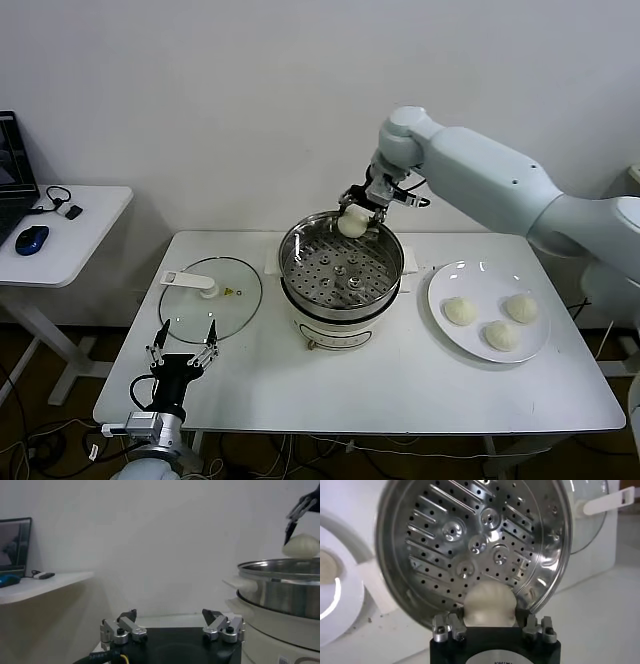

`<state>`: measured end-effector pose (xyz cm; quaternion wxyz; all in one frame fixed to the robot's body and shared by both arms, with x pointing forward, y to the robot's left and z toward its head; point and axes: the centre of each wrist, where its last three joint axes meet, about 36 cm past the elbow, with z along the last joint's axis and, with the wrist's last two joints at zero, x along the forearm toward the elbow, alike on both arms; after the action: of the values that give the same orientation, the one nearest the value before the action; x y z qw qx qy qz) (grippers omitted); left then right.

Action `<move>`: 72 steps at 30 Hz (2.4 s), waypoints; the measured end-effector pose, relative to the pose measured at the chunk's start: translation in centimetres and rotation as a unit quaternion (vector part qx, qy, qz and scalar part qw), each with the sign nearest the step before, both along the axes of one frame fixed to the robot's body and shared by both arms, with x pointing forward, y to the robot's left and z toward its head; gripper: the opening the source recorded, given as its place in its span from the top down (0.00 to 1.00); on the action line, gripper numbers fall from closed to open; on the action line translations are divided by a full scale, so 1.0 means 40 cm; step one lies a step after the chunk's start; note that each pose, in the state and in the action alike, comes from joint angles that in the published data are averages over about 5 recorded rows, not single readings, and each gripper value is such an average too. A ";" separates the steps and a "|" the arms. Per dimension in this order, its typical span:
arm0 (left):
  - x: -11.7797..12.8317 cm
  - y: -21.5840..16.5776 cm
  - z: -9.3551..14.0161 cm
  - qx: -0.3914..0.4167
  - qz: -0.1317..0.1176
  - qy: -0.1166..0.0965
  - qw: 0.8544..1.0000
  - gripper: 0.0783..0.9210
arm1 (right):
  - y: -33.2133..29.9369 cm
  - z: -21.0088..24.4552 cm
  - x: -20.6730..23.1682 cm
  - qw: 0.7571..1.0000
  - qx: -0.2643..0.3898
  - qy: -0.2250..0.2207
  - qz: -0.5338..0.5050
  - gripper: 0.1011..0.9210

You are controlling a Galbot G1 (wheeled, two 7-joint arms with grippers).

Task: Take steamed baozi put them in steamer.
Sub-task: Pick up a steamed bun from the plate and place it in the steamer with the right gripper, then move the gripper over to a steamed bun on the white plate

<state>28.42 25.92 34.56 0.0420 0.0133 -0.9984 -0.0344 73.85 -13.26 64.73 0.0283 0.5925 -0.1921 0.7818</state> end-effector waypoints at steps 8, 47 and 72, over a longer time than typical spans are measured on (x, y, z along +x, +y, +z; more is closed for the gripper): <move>0.000 -0.002 0.000 -0.001 0.000 0.000 1.000 0.12 | 0.030 -0.057 0.018 1.000 -0.016 0.003 0.005 0.30; 0.005 0.013 0.006 0.000 0.006 0.000 1.000 0.12 | 0.030 -0.086 0.019 1.000 -0.013 0.021 0.007 0.12; 0.027 -0.014 0.024 -0.004 -0.014 -0.006 1.000 0.12 | -0.567 0.090 -0.061 0.934 0.108 0.072 -0.333 0.12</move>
<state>29.51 25.36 35.52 0.0359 -0.0005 -0.9989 -0.0304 71.40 -35.92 68.33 0.2359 0.5488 -0.4592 0.6574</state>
